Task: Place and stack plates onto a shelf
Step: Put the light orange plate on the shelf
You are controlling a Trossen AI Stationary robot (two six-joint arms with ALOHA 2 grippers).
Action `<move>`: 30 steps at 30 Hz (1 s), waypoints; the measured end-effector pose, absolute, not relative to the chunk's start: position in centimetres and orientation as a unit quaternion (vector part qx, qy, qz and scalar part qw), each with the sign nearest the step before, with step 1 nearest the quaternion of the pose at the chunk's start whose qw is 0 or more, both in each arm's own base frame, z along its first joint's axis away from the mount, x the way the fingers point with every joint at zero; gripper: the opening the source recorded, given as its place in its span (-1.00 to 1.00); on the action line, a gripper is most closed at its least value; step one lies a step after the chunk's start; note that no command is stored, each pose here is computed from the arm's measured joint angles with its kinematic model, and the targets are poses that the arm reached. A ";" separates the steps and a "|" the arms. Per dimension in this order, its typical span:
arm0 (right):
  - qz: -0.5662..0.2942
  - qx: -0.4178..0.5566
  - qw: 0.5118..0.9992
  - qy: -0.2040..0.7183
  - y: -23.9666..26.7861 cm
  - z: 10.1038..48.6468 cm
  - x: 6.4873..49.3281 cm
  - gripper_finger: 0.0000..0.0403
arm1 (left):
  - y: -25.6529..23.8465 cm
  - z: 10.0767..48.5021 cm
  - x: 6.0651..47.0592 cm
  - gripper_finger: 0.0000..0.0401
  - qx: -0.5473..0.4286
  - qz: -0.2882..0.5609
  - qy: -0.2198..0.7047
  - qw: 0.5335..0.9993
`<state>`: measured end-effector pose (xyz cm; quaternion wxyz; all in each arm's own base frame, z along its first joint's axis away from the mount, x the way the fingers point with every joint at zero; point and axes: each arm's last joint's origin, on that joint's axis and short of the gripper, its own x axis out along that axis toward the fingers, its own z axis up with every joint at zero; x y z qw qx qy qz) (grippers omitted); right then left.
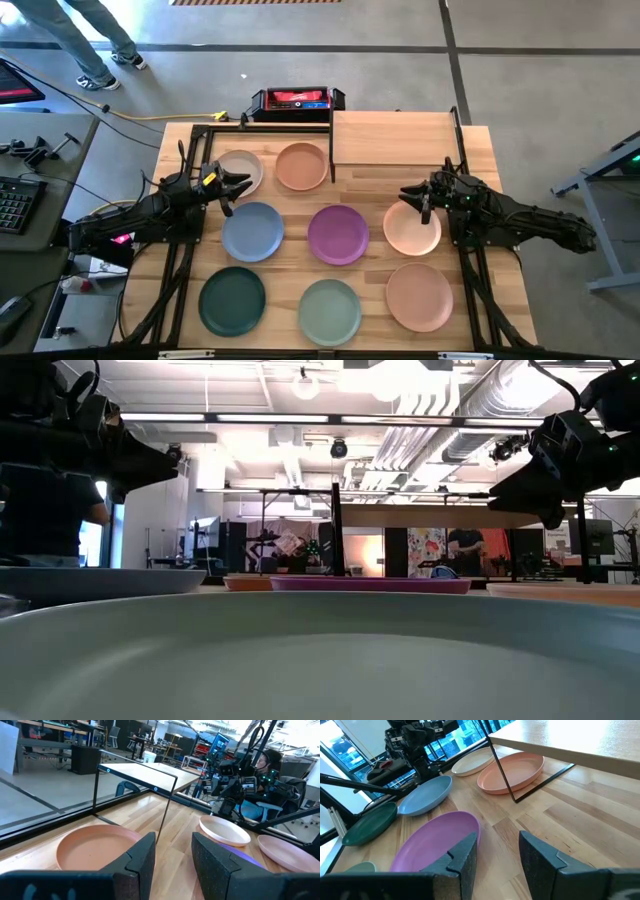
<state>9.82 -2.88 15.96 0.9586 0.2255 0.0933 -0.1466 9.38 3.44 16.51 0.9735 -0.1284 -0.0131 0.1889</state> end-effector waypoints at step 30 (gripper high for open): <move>-0.162 0.243 0.954 0.061 -3.0 16.4 9.9 -0.36 | 3.9 20.8 8.0 -0.42 -0.166 0.295 -0.276 0.899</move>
